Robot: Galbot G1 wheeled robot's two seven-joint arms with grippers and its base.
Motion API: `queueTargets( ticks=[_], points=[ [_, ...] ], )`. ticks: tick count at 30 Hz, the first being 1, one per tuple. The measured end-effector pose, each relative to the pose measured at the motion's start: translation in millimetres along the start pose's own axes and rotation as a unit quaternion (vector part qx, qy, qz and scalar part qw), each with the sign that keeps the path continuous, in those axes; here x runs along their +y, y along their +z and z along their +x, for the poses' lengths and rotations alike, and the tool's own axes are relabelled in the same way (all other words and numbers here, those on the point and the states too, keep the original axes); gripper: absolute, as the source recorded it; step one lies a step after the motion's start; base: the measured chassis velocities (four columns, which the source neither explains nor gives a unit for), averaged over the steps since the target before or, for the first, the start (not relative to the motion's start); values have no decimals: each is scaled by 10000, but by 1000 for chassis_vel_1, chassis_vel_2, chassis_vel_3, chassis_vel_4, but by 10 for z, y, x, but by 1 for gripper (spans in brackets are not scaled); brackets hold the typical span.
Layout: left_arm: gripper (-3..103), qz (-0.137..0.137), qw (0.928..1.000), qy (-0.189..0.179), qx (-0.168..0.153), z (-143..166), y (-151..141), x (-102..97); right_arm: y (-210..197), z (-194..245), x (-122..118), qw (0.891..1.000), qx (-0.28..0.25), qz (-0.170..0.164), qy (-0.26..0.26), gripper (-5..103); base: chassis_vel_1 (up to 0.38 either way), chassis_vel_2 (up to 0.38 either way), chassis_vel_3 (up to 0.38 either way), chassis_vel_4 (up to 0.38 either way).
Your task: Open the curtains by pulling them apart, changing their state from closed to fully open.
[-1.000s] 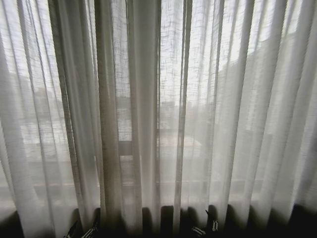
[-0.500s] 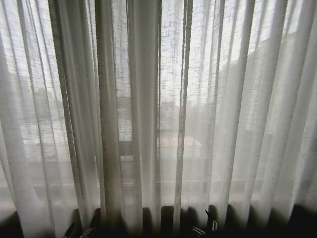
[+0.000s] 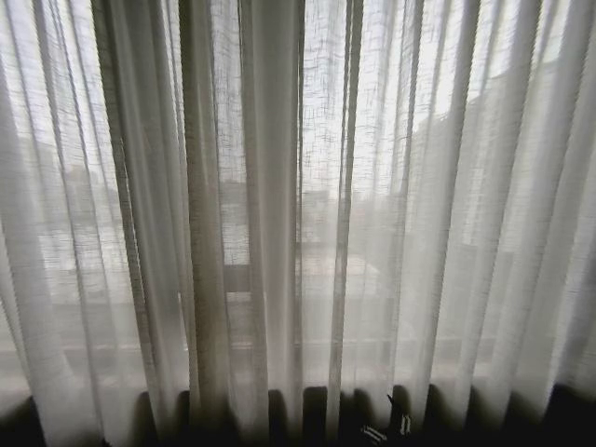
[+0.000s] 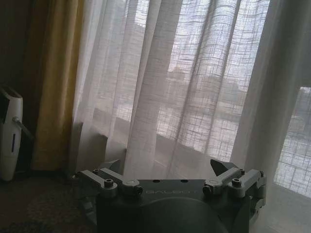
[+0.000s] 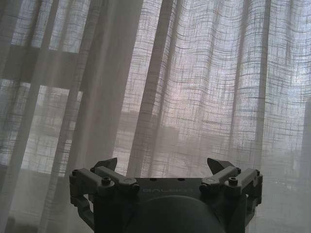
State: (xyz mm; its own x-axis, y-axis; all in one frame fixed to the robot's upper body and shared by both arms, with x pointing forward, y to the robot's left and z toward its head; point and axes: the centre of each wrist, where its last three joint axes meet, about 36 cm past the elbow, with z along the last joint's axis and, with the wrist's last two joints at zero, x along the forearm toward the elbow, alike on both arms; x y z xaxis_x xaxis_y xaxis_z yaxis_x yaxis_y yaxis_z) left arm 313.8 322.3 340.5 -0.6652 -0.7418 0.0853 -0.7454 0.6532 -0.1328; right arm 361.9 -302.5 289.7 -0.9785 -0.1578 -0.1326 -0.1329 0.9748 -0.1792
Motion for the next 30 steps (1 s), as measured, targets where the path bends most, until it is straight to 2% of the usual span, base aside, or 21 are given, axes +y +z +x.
queueTargets(
  ticks=[16,20,26,29,30],
  points=[
    [100,13,9996,-289,33,-11,0,-1,18,-5,-5,10000,6,-20,21,100,0,0,0,0],
    [100,-126,9983,-535,217,-29,-87,6,-48,-20,-2,10000,-67,-42,30,100,0,0,0,0],
    [100,-225,9969,-695,290,-27,-93,-16,-18,16,-20,9999,-8,-85,72,100,0,0,0,0],
    [100,-290,9968,-689,298,-30,-62,-2,0,31,-22,9999,23,-89,75,100,0,0,0,0],
    [100,-302,9979,-485,301,-55,-34,29,14,39,-22,9999,45,-92,74,100,0,0,0,0]
  ],
)
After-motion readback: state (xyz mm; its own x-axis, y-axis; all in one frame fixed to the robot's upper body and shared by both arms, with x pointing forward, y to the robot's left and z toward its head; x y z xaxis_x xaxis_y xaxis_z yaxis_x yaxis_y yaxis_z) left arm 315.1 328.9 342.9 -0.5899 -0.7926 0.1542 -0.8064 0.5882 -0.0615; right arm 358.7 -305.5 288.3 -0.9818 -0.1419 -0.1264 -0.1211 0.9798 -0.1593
